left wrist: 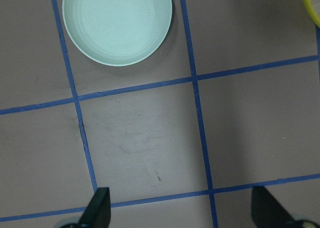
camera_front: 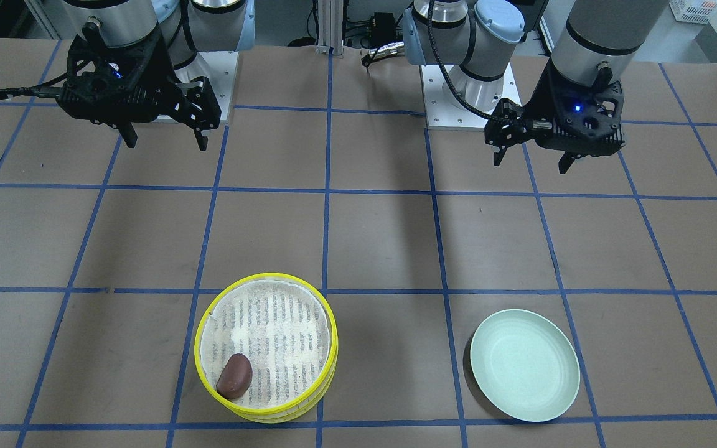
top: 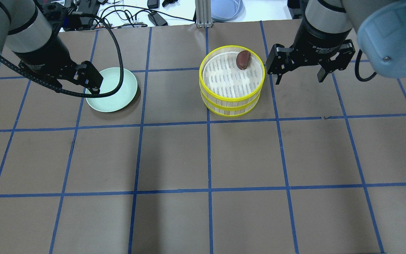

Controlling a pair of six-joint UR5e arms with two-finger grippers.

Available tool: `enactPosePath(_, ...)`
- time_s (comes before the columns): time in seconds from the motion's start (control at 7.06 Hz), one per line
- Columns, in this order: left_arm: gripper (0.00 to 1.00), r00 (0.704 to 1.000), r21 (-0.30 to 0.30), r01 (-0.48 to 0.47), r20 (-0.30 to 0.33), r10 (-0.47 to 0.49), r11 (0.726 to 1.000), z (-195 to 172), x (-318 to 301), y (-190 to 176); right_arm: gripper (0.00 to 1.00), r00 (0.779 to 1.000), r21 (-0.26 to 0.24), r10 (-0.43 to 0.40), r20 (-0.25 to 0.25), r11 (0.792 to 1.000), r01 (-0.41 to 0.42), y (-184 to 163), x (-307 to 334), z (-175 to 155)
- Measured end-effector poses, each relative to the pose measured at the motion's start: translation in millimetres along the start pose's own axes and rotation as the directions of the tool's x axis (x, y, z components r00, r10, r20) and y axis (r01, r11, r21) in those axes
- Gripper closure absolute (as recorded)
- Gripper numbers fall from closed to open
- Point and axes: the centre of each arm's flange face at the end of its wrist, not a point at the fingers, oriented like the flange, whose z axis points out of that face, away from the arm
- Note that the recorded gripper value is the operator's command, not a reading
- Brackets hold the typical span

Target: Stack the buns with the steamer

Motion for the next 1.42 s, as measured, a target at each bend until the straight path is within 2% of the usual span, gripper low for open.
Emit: enactPosePath(1.42,0.0,1.0,-0.005,-0.023,-0.006,0.023,1.0,3.9,4.9,-2.4,0.0,1.0,0.01,0.0,0.002,1.0,0.0,-1.1,-0.3,1.2)
